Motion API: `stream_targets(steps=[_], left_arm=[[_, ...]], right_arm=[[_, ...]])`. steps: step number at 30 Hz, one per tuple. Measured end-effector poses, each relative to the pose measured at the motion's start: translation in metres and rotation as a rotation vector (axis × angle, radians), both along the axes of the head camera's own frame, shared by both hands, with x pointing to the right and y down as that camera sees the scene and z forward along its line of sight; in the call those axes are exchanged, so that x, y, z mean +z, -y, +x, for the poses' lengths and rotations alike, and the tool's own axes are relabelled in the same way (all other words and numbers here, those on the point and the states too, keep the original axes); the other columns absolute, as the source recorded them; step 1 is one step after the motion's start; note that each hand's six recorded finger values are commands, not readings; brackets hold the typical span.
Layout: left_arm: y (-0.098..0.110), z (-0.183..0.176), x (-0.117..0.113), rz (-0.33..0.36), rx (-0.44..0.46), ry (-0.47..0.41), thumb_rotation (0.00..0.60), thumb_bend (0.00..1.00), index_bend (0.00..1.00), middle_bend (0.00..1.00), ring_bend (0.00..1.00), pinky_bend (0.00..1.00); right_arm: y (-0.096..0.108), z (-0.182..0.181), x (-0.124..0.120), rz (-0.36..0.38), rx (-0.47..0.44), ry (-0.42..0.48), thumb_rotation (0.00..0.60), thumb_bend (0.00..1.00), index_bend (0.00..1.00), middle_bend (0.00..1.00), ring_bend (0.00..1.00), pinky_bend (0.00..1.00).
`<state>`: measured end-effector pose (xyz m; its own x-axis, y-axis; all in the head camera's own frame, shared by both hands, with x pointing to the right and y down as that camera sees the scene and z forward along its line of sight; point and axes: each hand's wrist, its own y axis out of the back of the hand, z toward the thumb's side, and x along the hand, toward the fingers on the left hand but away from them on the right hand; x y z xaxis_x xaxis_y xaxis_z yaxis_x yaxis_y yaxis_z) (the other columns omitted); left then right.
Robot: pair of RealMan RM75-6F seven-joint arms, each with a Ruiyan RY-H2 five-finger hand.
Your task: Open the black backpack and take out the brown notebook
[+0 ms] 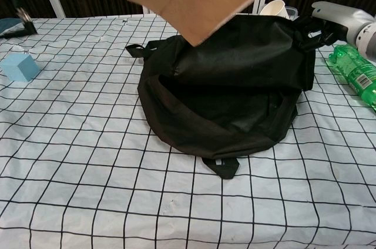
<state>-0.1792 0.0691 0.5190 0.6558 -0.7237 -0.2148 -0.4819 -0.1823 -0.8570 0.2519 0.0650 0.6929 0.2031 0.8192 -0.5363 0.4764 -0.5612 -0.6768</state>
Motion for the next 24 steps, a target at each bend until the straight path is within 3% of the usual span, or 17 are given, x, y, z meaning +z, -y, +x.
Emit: stream_targets(steps=[5,8,13,15,20,24], left_arm=[[0.026,-0.039,-0.043,0.061,-0.109,0.024,0.600,0.40,0.59,0.62,0.31,0.31],[0.036,-0.057,-0.052,0.072,-0.163,0.043,0.600,0.40,0.59,0.62,0.31,0.31],[0.046,-0.069,-0.050,0.090,-0.199,0.078,0.600,0.40,0.59,0.62,0.31,0.31],[0.051,-0.074,-0.047,0.091,-0.213,0.087,0.600,0.40,0.58,0.62,0.31,0.31],[0.063,-0.081,-0.033,0.087,-0.243,0.119,0.600,0.40,0.58,0.62,0.31,0.31],[0.074,-0.082,-0.018,0.070,-0.259,0.142,0.600,0.40,0.58,0.62,0.31,0.31]], right_arm=[[-0.019,-0.008,-0.004,-0.023,-0.063,0.002,0.600,0.63,0.82,0.64,0.38,0.10],[-0.030,-0.012,-0.007,-0.041,-0.111,-0.001,0.600,0.57,0.75,0.55,0.35,0.10],[-0.051,-0.017,-0.009,-0.107,-0.212,-0.008,0.600,0.41,0.32,0.17,0.15,0.09],[-0.061,-0.016,-0.010,-0.145,-0.278,-0.034,0.600,0.38,0.22,0.09,0.11,0.09],[-0.075,0.002,-0.010,-0.203,-0.440,-0.172,0.600,0.35,0.15,0.05,0.09,0.09],[-0.076,0.023,-0.010,-0.238,-0.468,-0.252,0.600,0.35,0.14,0.05,0.09,0.09]])
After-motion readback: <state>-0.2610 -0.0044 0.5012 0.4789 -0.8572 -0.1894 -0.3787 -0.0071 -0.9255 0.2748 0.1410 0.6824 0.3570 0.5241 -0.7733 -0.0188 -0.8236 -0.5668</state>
